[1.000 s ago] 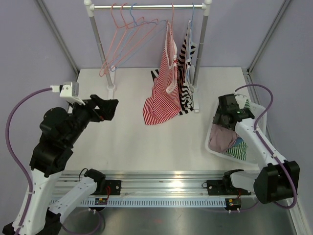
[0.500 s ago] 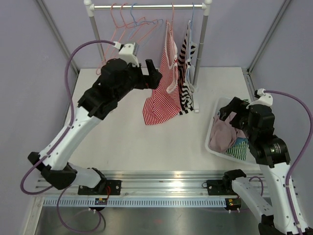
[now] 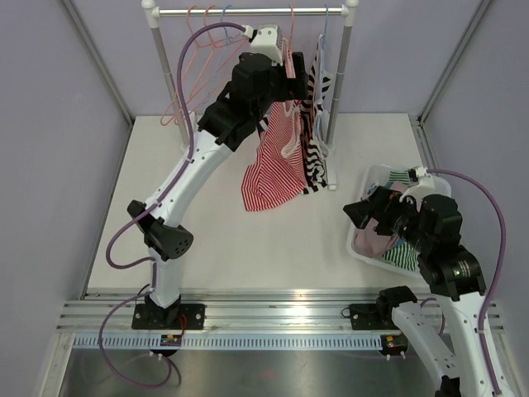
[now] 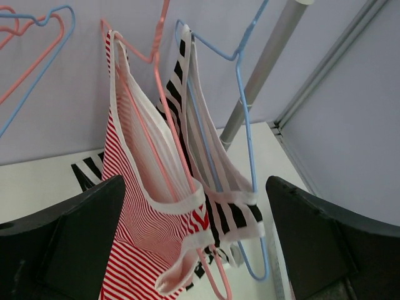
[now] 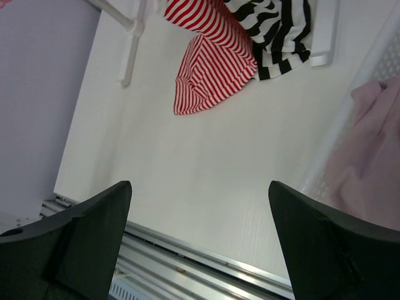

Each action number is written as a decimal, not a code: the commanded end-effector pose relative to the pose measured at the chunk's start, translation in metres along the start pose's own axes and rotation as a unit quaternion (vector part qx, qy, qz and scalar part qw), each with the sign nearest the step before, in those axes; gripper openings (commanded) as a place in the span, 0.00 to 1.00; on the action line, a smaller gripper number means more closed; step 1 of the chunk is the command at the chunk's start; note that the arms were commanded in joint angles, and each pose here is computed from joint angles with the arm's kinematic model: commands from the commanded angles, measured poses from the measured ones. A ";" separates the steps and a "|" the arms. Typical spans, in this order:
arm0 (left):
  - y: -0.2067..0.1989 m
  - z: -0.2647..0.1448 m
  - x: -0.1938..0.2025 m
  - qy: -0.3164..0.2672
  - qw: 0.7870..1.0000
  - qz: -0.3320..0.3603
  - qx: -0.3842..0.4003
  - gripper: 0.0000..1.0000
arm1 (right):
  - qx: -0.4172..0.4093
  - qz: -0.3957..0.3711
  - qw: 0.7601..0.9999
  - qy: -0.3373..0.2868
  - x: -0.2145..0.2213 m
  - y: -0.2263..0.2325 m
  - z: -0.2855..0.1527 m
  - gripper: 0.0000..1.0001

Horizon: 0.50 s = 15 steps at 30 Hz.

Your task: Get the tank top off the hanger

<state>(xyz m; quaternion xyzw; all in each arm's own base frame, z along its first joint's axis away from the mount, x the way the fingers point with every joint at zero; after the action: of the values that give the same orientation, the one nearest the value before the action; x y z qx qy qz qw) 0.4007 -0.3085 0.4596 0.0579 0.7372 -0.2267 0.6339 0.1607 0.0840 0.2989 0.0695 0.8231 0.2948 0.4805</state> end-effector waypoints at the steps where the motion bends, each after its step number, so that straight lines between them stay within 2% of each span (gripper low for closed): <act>1: 0.006 0.015 -0.020 -0.064 0.997 0.006 -0.037 0.99 | -0.070 0.003 0.998 -0.002 0.001 0.019 -0.007 0.97; 7: 0.011 0.052 -0.020 -0.107 0.993 0.015 -0.051 0.86 | -0.086 -0.002 0.996 -0.007 0.008 0.022 -0.023 0.96; 11: 0.028 0.074 -0.006 -0.095 0.994 -0.001 -0.054 0.79 | -0.103 -0.005 0.995 -0.002 0.012 0.027 -0.032 0.96; 12: 0.031 0.075 -0.006 -0.091 0.995 -0.004 -0.049 0.76 | -0.104 -0.007 0.995 -0.004 0.012 0.027 -0.034 0.96; 13: 0.038 0.077 -0.007 -0.091 0.994 -0.006 -0.052 0.68 | -0.104 -0.007 0.995 -0.004 0.012 0.027 -0.034 0.96; 15: 0.041 0.079 -0.008 -0.092 0.995 -0.008 -0.045 0.60 | -0.107 -0.011 0.994 -0.007 0.013 0.028 -0.037 0.95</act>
<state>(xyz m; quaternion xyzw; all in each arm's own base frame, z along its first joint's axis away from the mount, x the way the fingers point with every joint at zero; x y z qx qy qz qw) 0.4853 -0.3188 0.4046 0.0280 0.7340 -0.1706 0.6568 0.1250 0.0935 0.3113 0.0257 0.7933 0.3599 0.4905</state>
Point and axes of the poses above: each gripper's point midway between its finger pads, its own z axis out along the fingers, its own y axis along the line the jaws close on, x = y × z, the point moved 5 cm from there along -z, back along the fingers, and after that the axes turned 1 degree about z, right-handed, at the moved point
